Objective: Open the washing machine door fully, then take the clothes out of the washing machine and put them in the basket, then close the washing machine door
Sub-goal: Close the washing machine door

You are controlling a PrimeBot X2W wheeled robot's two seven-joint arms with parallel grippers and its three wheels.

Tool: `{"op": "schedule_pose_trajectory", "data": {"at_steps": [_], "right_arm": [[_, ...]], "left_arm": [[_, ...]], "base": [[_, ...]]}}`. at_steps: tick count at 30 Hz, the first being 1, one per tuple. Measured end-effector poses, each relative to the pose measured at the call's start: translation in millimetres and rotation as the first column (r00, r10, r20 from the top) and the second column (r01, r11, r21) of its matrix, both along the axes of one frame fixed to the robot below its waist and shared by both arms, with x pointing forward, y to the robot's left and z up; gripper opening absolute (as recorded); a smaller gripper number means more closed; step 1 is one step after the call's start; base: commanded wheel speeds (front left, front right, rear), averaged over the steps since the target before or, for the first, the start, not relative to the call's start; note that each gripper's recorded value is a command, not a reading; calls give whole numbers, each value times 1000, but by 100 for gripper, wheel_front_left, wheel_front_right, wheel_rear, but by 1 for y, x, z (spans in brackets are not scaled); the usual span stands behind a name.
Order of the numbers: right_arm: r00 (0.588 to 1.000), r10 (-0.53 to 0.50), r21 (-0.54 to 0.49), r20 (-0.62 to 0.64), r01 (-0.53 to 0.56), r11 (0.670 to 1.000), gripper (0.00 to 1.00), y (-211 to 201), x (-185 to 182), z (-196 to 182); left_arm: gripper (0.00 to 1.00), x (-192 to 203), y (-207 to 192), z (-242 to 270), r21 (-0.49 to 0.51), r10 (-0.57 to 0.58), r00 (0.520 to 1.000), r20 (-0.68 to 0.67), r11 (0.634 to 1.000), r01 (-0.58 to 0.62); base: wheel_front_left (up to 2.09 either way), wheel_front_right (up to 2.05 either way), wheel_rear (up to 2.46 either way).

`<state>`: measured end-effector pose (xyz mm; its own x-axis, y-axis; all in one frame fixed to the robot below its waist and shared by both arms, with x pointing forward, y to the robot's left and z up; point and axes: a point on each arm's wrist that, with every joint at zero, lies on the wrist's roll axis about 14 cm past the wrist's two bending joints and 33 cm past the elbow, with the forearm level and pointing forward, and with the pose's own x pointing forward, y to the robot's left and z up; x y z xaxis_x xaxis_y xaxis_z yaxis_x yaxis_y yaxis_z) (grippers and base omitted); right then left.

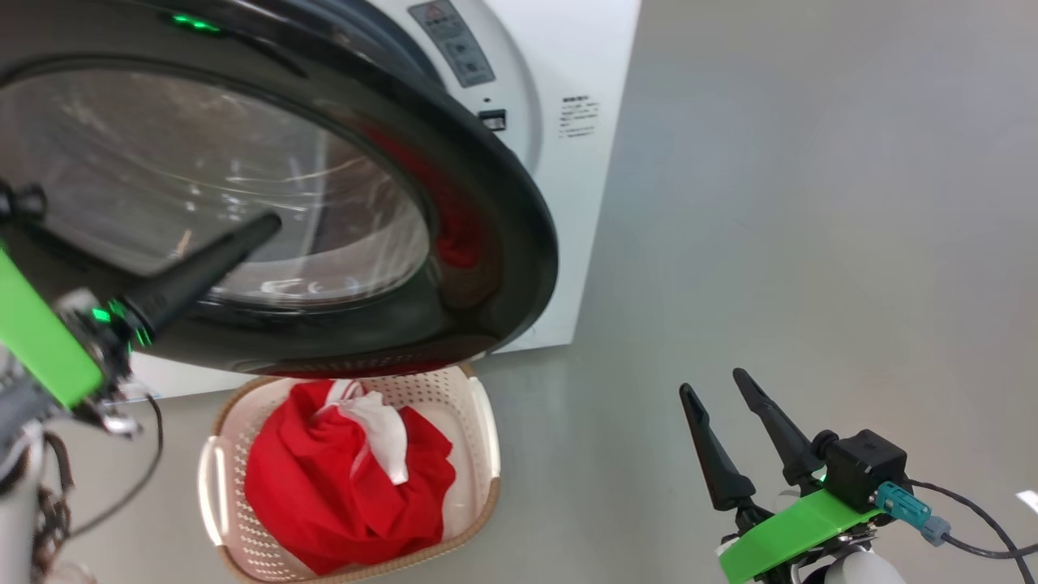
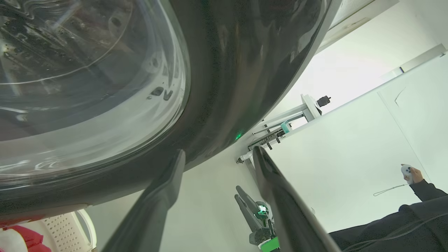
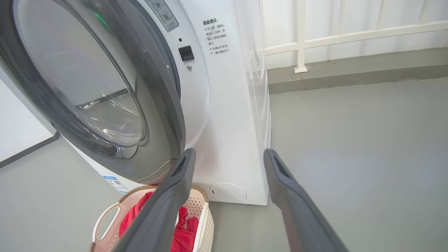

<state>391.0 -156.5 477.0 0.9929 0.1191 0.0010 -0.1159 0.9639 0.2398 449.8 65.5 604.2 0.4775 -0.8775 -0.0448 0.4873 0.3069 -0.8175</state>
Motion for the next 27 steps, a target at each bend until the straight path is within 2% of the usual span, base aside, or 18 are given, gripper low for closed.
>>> {"op": "schedule_pose_trajectory", "data": {"at_steps": [11,20,27], "right_arm": [[996,82,-14,24,-82,997,100,21,5,7],[991,129,-23,30,-128,991,100,32,7,9],[989,144,-27,35,-143,989,100,36,5,11]], "left_arm": [[100,-33,38,-36,-10,194,977,-86,981,-196],[100,-57,71,-70,-15,391,907,-156,918,-397],[100,-73,86,-104,65,490,853,-182,871,-487]], "base": [[0,0,0],[0,0,0],[0,0,0]]}}
